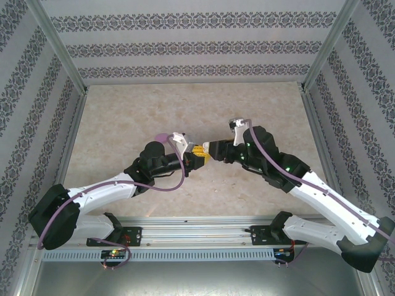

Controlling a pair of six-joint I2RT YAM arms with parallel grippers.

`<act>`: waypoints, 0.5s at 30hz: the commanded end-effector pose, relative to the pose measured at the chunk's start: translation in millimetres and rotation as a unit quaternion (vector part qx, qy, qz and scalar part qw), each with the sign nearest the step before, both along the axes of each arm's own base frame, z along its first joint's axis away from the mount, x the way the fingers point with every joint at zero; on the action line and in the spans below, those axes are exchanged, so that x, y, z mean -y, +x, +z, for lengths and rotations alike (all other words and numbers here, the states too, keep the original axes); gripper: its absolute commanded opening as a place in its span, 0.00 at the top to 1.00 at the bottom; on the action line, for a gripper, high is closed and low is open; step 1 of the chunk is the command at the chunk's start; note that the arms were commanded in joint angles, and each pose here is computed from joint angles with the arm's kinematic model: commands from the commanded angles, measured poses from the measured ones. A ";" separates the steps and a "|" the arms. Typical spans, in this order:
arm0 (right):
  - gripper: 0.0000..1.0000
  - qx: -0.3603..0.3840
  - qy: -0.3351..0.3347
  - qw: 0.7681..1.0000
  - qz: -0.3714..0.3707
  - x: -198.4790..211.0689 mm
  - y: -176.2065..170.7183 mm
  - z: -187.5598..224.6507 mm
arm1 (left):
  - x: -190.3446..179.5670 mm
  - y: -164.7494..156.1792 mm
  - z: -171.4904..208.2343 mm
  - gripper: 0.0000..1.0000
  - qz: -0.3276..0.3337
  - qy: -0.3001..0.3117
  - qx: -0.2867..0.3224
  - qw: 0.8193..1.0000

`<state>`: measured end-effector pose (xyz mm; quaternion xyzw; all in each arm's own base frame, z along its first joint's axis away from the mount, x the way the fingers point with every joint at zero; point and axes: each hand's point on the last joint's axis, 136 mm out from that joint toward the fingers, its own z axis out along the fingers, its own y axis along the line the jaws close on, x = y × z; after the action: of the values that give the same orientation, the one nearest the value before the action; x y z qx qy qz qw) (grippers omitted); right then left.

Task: Insert the wireless bluetooth earbuds into the charging case

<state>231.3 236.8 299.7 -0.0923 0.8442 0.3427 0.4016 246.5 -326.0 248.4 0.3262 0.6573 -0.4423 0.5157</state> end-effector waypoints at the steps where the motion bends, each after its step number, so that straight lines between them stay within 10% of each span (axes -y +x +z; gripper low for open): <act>1: 0.43 -0.010 0.003 1.000 -0.024 16.7 -3.3 15.1 | 4.1 -5.7 20.7 1.00 -0.013 -0.024 0.035 0.999; 15: 0.42 -0.187 0.120 0.974 -0.047 49.5 13.1 -24.6 | 22.9 -14.2 14.7 1.00 -0.076 -0.051 0.036 0.995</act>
<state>251.9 175.3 281.5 0.0584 0.8681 0.3829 0.3105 244.3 -341.6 234.7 0.3470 0.6384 -0.4707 0.5004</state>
